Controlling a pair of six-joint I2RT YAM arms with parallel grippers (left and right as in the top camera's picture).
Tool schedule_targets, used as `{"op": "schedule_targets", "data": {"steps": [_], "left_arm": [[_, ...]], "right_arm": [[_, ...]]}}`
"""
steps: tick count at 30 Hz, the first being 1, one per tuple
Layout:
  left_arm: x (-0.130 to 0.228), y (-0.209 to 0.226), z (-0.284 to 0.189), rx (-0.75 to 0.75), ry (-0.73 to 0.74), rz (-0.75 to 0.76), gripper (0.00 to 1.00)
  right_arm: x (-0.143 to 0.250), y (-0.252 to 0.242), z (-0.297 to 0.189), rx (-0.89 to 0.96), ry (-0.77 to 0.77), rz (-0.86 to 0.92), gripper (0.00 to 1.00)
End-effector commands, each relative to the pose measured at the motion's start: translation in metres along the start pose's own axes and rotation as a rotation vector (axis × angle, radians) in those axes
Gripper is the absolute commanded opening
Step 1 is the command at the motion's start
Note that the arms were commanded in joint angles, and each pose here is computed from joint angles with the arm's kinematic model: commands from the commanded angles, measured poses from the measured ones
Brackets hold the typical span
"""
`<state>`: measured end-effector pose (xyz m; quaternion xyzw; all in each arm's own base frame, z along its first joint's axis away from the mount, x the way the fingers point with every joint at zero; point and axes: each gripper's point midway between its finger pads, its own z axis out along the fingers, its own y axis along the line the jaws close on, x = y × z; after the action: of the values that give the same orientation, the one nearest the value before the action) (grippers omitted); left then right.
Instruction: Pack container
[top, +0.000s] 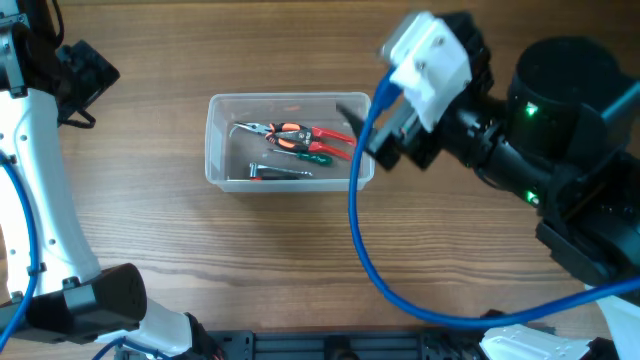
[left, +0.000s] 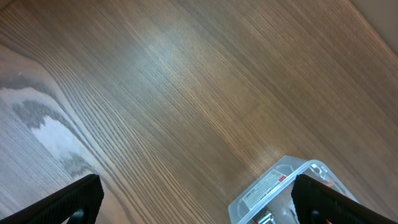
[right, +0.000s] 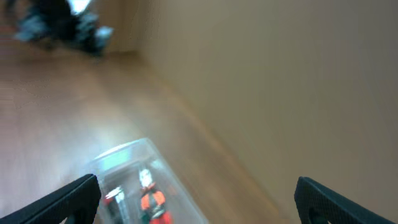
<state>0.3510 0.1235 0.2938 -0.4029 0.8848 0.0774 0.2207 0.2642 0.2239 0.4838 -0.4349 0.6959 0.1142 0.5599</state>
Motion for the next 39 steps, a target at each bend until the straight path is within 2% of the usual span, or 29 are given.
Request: {"op": "schedule_targets", "data": {"steps": [1,6,8,10,11,13,18,22,26,30,35,39], "left_arm": [[0.0,0.0,0.002,0.003,0.008,0.002,1.0],[0.0,0.0,0.002,0.003,0.008,0.002,1.0],[0.0,0.0,0.002,0.003,0.008,0.002,1.0],[0.0,0.0,0.002,0.003,0.008,0.002,1.0],[0.0,0.0,0.002,0.003,0.008,0.002,1.0],[0.0,0.0,0.002,0.003,0.008,0.002,1.0],[0.0,0.0,0.002,0.003,0.008,0.002,1.0],[0.0,0.0,0.002,0.003,0.008,0.002,1.0],[0.0,0.0,0.002,0.003,0.008,0.002,1.0],[0.0,0.0,0.002,0.003,0.008,0.002,1.0],[0.0,0.0,0.002,0.003,0.008,0.002,1.0],[0.0,0.0,0.002,0.003,0.008,0.002,1.0]], "right_arm": [[0.011,0.016,0.001,-0.08,0.041,-0.016,1.0],[0.026,-0.002,-0.017,0.045,0.109,0.01,1.0],[0.029,-0.017,-0.026,0.141,0.116,0.125,1.0],[0.036,-0.041,-0.044,0.289,0.108,0.344,1.0],[0.038,-0.054,-0.063,0.37,0.072,0.439,1.0],[0.033,-0.061,-0.082,0.397,0.004,0.47,1.0],[0.035,-0.058,-0.136,0.423,-0.171,0.455,1.0],[0.081,-0.039,-0.151,0.461,-0.15,0.338,1.0],[0.145,-0.026,-0.149,0.539,-0.066,0.341,1.0],[0.203,-0.004,-0.126,0.512,-0.007,0.376,1.0],[0.247,0.014,-0.086,0.446,-0.086,0.349,1.0],[0.289,0.026,-0.059,0.423,-0.08,0.355,1.0]]}}
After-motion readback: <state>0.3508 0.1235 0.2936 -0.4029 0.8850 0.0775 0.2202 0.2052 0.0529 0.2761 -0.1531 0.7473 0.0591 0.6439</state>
